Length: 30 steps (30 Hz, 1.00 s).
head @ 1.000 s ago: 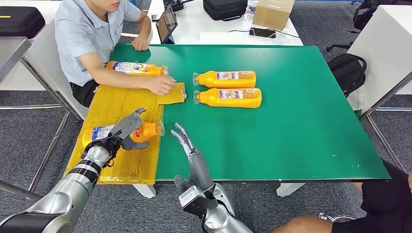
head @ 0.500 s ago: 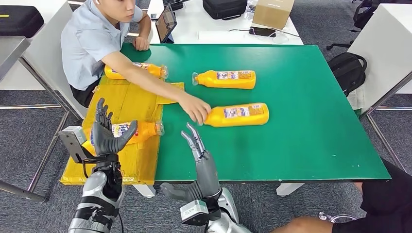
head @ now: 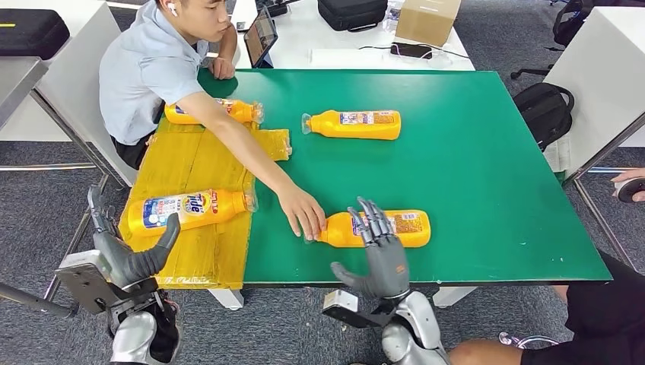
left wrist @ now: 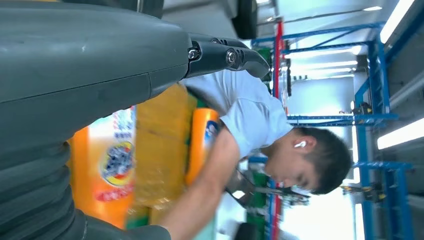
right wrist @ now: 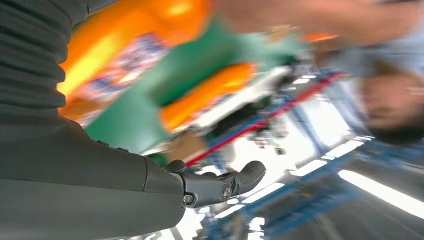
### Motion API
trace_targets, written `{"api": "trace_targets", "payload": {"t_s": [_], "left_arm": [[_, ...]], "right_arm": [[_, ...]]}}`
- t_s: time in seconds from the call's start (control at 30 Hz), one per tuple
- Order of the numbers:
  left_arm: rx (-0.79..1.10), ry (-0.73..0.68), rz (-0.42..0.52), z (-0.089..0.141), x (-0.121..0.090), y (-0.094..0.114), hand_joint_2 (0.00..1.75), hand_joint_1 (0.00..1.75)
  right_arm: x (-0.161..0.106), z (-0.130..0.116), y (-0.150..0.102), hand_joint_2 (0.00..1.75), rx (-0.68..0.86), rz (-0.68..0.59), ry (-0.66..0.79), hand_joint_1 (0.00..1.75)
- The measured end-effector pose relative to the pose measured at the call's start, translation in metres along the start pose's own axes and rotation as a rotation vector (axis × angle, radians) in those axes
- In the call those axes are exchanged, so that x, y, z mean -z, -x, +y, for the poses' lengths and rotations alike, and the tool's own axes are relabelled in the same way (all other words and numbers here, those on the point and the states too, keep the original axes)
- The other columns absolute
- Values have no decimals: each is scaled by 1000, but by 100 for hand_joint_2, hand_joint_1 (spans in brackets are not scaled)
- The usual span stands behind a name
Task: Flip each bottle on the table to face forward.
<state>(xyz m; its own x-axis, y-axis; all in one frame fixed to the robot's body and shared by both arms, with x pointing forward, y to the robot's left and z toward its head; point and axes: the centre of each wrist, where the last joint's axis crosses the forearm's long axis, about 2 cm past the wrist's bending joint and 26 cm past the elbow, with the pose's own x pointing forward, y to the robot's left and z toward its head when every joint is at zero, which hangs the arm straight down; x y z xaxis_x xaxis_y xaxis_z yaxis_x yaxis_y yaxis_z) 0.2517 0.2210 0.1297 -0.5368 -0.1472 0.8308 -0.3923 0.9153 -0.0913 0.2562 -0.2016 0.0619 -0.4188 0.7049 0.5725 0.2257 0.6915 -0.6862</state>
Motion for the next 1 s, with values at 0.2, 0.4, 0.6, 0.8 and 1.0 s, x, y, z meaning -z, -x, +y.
{"api": "trace_targets", "payload": {"t_s": [0.2,0.4,0.6,0.8,1.0], "left_arm": [[42,59,16,-4,-15,-2,175,0],[31,101,19,-9,-17,-5,175,0],[19,149,19,-14,-17,-7,175,0],[-96,200,111,-22,-14,-6,175,0],[-250,271,206,-41,-7,-3,175,0]], "right_arm": [[-7,-20,44,175,-137,141,-40,0],[-13,-28,69,175,-167,243,-109,0],[-13,-37,91,175,-177,318,-153,0],[-5,-40,104,175,-191,347,-186,0],[26,-38,112,175,-239,330,-241,0]]}}
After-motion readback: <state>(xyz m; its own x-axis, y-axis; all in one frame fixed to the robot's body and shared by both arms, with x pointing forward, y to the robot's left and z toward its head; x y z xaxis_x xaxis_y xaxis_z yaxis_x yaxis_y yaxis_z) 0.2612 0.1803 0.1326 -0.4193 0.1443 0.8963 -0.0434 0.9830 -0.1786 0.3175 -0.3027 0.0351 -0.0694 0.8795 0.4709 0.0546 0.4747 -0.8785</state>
